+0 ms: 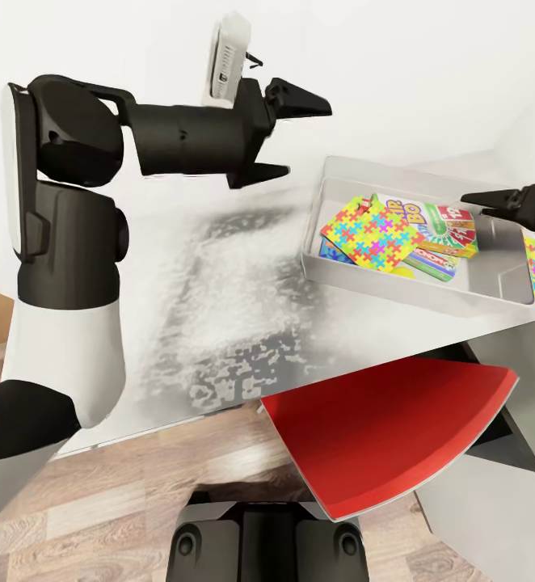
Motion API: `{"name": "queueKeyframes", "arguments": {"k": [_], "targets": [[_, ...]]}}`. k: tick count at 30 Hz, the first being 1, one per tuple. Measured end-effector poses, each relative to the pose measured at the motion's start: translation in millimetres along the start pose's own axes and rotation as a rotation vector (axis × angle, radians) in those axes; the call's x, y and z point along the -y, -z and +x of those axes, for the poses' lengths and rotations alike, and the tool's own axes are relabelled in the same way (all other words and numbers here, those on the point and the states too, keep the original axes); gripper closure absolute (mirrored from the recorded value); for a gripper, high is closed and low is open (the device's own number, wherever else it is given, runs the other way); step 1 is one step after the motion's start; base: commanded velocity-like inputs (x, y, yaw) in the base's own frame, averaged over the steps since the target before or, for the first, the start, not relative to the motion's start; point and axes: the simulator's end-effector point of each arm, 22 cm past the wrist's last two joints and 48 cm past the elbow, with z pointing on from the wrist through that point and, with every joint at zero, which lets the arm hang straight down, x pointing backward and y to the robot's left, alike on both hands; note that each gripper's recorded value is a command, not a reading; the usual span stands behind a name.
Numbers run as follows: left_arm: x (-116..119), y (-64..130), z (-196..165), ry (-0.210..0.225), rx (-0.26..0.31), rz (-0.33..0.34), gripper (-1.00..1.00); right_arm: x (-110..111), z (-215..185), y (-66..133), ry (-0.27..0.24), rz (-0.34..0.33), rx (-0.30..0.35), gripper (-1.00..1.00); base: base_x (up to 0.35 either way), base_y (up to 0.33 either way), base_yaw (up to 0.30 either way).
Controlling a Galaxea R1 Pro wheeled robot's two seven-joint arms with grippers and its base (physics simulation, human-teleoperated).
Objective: Put all the toys in the child's room - the three board games (two on the bed and one on the table), the two jigsaw puzzles on the table, and the tennis ball on the table - inside the toy box on the table in the child's room.
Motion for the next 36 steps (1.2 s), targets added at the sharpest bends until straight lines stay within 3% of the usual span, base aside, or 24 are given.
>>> {"name": "queueKeyframes", "arguments": {"k": [10,17,30,33,34,36], "targets": [[5,-16.6,13,-0.047,-0.039,-0.069,-1.0,-14,-12,14.4,0.053,0.005,0.049,-1.0,0.0,0.0,0.0],[-9,-26.9,15,-0.067,-0.039,-0.147,-1.0,-9,-17,20.1,0.074,0.051,0.064,-1.0,0.0,0.0,0.0],[-53,-52.5,15,-0.112,-0.055,-0.34,-1.0,36,-25,34.0,0.074,0.261,0.091,-1.0,0.0,0.0,0.0],[-76,-61.9,10,-0.137,-0.056,-0.44,-1.0,56,-23,40.2,0.068,0.344,0.091,-1.0,0.0,0.0,0.0],[-76,-62.0,10,-0.137,-0.056,-0.441,-1.0,56,-23,40.2,0.067,0.344,0.091,-1.0,0.0,0.0,0.0],[-93,-64.7,4,-0.161,-0.046,-0.517,-1.0,65,-21,43.2,0.062,0.381,0.09,-1.0,0.0,0.0,0.0]]}}
